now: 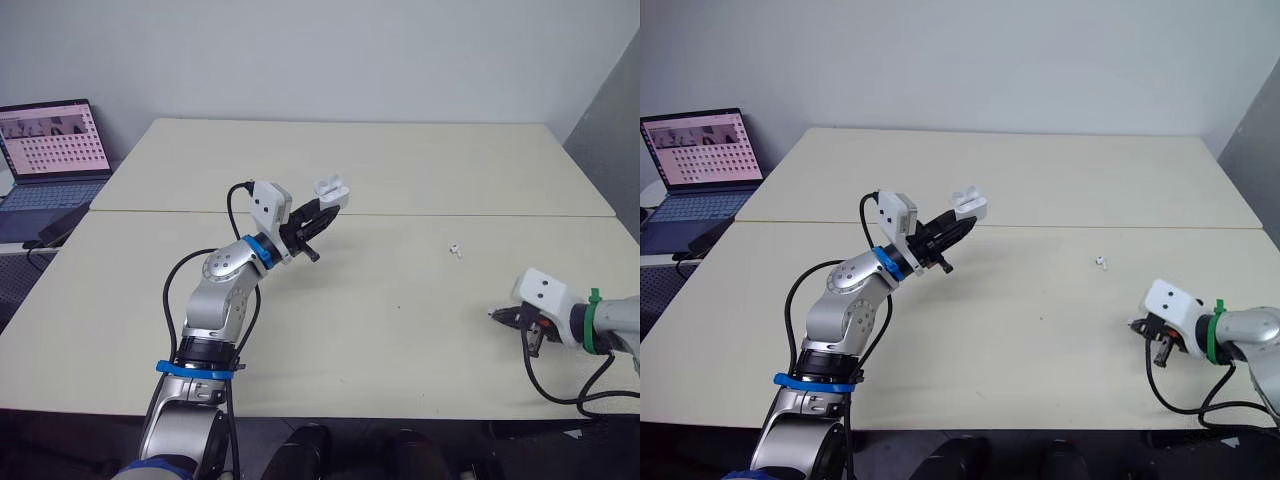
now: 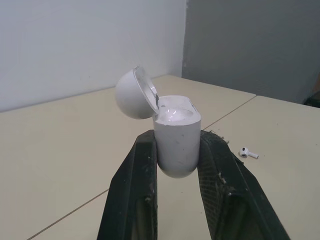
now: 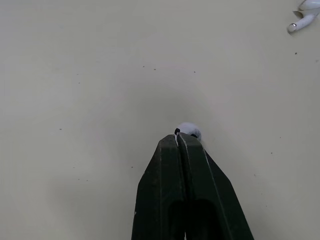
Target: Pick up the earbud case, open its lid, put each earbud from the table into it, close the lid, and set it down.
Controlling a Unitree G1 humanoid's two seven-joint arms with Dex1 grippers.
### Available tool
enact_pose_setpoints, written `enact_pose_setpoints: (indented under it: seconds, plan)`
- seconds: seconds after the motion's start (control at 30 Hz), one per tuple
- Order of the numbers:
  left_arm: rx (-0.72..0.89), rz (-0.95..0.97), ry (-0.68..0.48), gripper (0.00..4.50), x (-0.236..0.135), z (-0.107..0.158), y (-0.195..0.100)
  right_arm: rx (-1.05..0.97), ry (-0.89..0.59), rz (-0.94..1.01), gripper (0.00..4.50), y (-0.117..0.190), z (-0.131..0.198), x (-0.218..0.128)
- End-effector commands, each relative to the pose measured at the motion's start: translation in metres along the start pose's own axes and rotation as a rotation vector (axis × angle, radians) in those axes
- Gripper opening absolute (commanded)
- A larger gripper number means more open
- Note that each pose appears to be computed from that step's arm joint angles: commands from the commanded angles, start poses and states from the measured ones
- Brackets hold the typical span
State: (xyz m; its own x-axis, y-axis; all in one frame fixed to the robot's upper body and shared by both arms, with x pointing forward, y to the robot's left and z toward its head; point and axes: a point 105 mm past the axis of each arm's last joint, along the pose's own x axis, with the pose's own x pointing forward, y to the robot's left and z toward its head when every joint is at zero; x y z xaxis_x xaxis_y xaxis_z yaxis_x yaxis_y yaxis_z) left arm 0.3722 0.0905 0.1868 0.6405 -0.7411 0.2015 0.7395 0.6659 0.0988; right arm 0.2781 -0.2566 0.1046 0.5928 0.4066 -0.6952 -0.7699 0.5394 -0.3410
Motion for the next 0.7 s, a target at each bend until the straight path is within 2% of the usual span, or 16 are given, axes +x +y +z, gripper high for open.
enact_pose_setpoints:
  seconds: [0.03, 0.7]
  plan:
    - [0.042, -0.012, -0.048, 0.73, 0.0031, 0.0161, -0.0028, -0.030, -0.017, -0.036, 0.02, -0.0081, 0.0087, -0.0031]
    - [0.041, -0.016, -0.045, 0.73, 0.0031, 0.0153, -0.0032, -0.029, -0.013, -0.072, 0.02, -0.0180, 0.0075, -0.0053]
